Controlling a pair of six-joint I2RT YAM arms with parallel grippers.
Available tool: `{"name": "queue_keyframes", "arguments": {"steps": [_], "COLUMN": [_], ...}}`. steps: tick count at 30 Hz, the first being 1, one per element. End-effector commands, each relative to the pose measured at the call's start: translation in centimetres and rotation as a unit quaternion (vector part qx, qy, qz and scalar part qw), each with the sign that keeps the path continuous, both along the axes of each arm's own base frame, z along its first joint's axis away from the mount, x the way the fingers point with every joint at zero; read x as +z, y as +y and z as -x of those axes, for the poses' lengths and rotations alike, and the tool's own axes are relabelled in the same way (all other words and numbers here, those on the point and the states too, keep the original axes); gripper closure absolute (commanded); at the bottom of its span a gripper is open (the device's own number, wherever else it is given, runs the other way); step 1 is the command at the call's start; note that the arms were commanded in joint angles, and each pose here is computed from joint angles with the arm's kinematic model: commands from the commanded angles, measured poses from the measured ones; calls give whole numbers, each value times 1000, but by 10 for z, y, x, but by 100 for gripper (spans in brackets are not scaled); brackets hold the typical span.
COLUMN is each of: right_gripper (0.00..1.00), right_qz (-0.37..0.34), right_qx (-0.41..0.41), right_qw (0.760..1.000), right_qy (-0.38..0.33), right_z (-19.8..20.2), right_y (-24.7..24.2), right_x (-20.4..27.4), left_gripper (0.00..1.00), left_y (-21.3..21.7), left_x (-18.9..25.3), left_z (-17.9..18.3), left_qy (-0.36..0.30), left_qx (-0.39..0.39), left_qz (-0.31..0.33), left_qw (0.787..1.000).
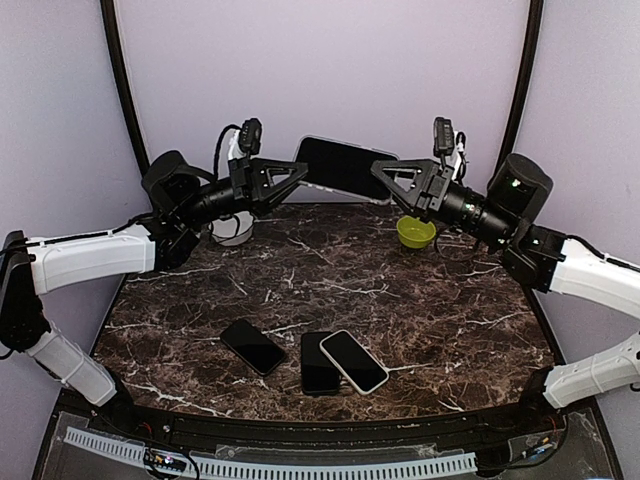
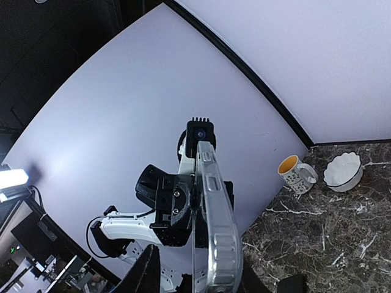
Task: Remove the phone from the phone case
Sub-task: Pass from the left arm to the right
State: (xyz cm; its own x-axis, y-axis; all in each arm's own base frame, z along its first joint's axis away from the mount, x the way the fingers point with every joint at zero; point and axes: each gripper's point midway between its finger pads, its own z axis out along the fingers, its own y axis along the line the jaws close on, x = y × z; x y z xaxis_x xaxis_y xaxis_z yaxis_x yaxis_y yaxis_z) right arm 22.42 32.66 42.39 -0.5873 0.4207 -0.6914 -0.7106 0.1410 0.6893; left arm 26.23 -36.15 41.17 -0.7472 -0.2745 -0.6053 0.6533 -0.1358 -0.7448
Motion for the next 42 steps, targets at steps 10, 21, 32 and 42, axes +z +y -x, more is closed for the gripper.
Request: {"name": "queue_keyframes", "arguments": {"steps": [10, 21, 32, 42], "right_gripper": [89, 100, 100, 100], "right_qz": [23, 61, 141, 214], "right_qx": [50, 54, -40, 74], "right_qw": [998, 993, 972, 853], "right_qy": [-38, -83, -186, -470], "right_z": [22, 35, 30, 94], "right_y": [4, -3, -32, -29], "right_x": [18, 5, -30, -54], "left_gripper": [100, 21, 1, 1], "left_y": [6, 6, 48, 68], "left_x": [15, -24, -30, -58], "left_z": [11, 33, 74, 91], "left_qy": [-29, -115, -267, -355], "left_qx": [0, -23, 13, 11], "left_qz": [20, -98, -187, -255], "left_qw": [999, 988, 945, 899]}}
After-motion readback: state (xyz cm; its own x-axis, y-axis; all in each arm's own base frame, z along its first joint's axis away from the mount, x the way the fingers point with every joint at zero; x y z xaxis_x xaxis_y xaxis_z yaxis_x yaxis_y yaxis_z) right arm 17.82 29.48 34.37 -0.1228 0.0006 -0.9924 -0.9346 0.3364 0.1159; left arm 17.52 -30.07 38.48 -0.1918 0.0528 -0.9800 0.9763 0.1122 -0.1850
